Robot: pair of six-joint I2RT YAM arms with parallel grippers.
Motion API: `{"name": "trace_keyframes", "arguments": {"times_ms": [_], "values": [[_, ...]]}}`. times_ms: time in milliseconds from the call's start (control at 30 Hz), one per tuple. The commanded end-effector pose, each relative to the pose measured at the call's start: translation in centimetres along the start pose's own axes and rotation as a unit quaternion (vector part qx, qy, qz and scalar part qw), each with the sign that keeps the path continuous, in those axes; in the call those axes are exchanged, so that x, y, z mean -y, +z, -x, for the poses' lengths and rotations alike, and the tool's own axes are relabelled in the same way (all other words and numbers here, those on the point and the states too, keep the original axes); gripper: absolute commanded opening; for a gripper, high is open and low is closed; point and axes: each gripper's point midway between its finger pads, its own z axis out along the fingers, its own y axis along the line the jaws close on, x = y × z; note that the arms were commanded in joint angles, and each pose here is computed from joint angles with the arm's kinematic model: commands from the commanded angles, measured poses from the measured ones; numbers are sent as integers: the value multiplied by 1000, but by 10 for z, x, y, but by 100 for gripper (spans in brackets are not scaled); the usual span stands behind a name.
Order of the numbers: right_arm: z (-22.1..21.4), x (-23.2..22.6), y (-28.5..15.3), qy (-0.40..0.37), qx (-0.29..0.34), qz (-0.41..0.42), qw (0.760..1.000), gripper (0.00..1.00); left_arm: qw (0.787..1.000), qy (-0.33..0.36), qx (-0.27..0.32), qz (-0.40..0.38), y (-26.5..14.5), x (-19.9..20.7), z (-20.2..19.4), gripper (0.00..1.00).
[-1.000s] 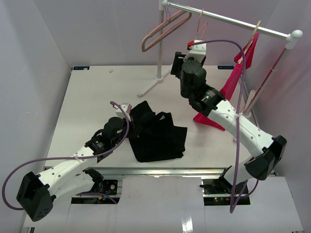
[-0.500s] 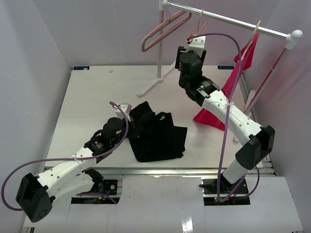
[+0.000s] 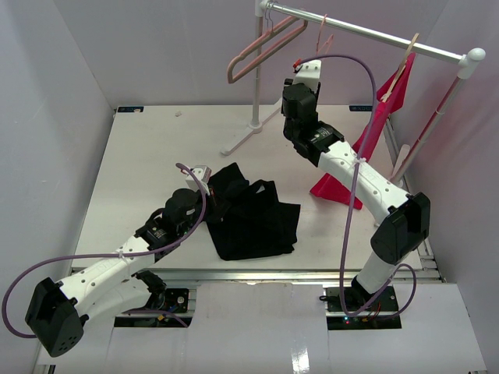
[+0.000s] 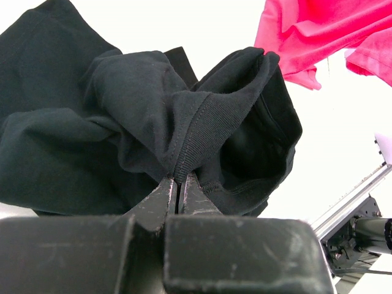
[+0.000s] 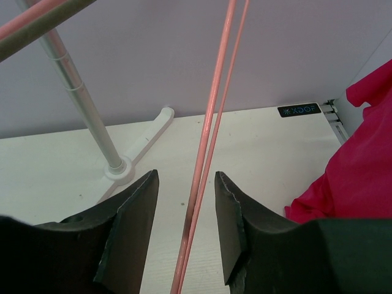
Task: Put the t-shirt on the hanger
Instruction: Pick up the hanger from the clothesline.
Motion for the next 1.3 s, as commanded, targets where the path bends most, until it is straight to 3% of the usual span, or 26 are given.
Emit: {"name": "trace_keyframes", "arguments": {"times_ms": [0,200,267,367,433,800,1100,1267], "values": [[13,8,0,23,13,-8,1000,48,1000,0,10,-24,-4,12,6,0],[4,6,7,15,-5,-12,1000,46,999,0,13,-33,-7,15,8,0],[4,8,9,10,-8,-14,1000,39,999,0,14,-37,-7,16,8,0],[8,10,8,8,-5,-15,1000,16,999,0,13,-38,-7,17,8,0],[17,12,5,2,1,-10,1000,8,999,0,12,-36,-6,16,7,0],[90,44,-42,5,60,19,998,8,999,-4,18,-28,-4,14,9,0],[42,51,-84,8,-13,96,995,8,1000,-24,11,-4,3,13,15,0],[8,34,-129,1,-70,214,974,8,999,-28,12,21,4,10,25,0]]}}
